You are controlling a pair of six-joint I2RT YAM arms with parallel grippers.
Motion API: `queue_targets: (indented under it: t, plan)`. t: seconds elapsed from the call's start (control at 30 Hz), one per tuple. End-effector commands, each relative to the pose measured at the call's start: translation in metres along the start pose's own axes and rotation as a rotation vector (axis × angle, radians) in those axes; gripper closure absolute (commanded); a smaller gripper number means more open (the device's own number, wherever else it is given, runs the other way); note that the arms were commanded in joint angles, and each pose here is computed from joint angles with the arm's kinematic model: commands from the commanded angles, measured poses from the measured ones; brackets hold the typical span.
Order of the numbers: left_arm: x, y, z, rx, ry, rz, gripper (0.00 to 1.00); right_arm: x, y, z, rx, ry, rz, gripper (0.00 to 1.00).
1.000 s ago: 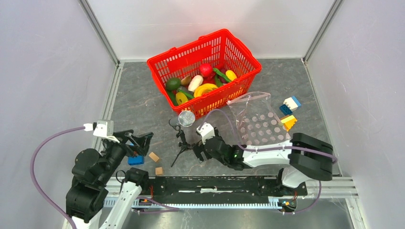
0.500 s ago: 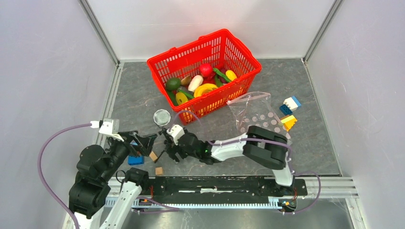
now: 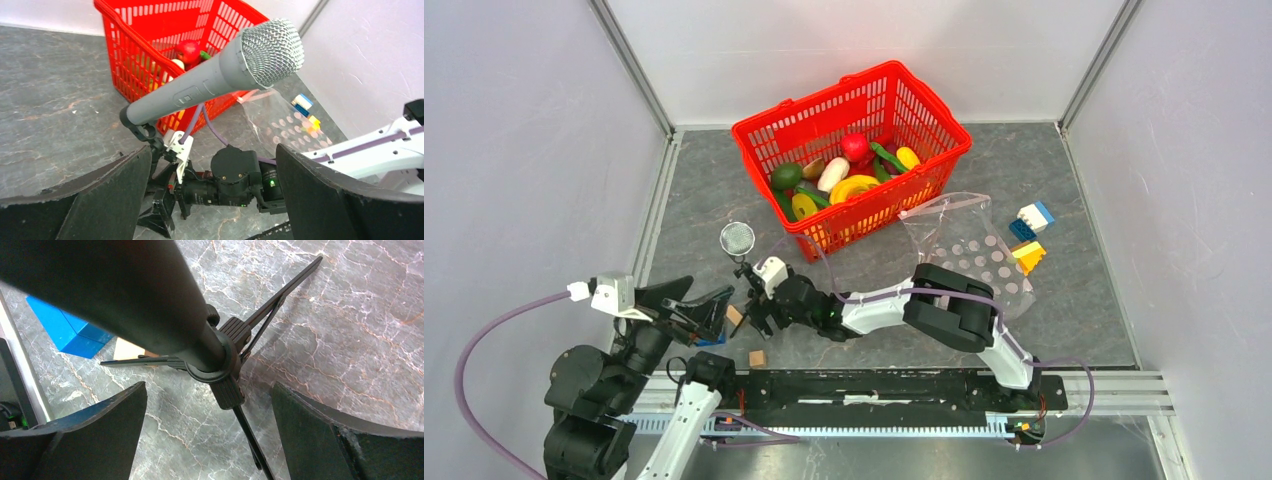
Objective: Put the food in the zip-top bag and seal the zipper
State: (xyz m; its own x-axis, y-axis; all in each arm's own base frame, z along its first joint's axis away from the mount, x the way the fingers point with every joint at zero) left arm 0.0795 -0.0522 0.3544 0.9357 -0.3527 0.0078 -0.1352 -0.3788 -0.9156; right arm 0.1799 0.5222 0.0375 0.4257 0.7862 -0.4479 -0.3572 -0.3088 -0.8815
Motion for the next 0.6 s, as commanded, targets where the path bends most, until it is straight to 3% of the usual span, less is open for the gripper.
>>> queue_targets:
  t: [0.0,0.27,0.43,0.57]
  plan:
    - [-0.003,-0.001,-0.022,-0.017,0.126,0.022,0.0,-0.023,-0.011,0.006,0.014,-0.051,-0.051,0.02]
    - [-0.004,0.003,-0.055,0.021,0.351,0.072,0.0,-0.094,-0.026,0.016,-0.021,-0.188,-0.128,0.02]
    - [-0.003,0.026,-0.073,-0.003,0.496,0.21,0.0,-0.141,-0.01,-0.004,0.042,-0.112,-0.146,0.02]
    - [-0.002,0.039,-0.066,-0.044,0.451,0.199,0.0,-0.184,0.019,-0.025,0.089,-0.049,-0.136,0.02]
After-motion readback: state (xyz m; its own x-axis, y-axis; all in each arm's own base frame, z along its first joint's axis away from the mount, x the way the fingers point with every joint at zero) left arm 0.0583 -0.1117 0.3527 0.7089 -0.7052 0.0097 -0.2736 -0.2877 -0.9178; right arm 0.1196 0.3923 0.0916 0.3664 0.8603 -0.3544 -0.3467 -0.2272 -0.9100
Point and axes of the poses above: each gripper's point midway between its finger pads, its own x axis out along the fingers, its own z axis along the line the jaws close on, y = z × x, the point moved 2 cm from there along -x, back along the fingers, and after that the axes turned 3 degrees about -x, right-handed, at the moved point
